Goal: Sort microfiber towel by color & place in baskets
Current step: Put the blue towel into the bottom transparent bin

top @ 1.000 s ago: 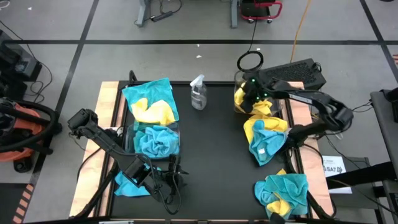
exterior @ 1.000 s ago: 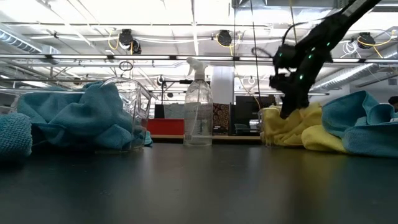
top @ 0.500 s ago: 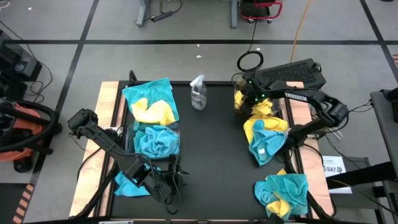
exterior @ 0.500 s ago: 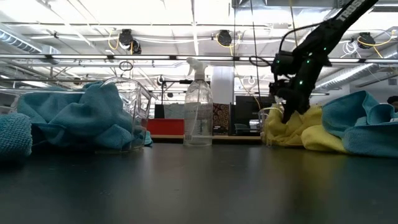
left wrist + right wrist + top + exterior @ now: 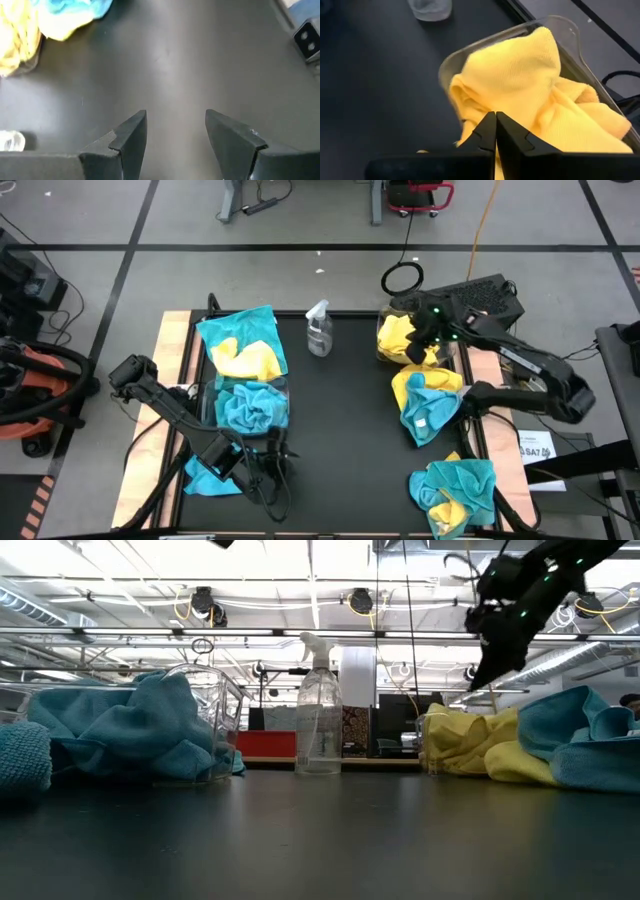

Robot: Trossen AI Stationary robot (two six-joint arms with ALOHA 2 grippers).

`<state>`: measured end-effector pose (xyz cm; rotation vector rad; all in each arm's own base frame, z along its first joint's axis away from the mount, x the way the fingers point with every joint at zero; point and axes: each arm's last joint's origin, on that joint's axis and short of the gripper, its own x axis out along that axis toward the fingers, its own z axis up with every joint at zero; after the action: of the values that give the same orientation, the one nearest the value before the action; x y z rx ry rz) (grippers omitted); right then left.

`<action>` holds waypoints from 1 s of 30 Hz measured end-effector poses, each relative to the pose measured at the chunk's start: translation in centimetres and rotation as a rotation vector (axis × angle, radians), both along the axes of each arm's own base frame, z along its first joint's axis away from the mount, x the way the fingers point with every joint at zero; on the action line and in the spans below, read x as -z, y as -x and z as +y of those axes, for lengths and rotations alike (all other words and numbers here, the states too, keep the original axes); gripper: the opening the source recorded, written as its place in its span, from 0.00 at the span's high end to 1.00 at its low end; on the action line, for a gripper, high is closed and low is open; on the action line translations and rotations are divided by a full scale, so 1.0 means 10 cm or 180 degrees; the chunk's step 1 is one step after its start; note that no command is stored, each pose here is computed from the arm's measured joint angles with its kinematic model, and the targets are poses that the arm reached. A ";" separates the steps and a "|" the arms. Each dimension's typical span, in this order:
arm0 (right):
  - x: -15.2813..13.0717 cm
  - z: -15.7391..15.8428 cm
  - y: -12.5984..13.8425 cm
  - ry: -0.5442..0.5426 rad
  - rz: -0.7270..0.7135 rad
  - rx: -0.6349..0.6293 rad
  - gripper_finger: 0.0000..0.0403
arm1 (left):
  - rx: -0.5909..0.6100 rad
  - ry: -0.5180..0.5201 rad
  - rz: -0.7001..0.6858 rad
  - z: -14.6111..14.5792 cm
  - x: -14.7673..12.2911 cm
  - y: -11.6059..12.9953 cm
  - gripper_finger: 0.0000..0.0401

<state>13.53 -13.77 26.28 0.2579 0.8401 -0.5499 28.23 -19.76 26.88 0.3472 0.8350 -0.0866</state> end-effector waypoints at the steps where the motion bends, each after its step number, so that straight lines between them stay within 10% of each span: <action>1: -0.03 0.03 0.03 0.0011 -0.0041 -0.0022 0.99 | -0.0032 0.0011 0.0038 0.01 0.01 0.01 0.48; 30: -0.41 0.61 0.23 -0.0024 -0.1041 -0.0931 0.44 | -0.0743 0.0611 0.1617 -0.27 0.29 0.76 0.48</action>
<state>11.20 -7.69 30.38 0.2196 0.5489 -0.2217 20.65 -22.48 23.97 0.0401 1.3532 -0.0362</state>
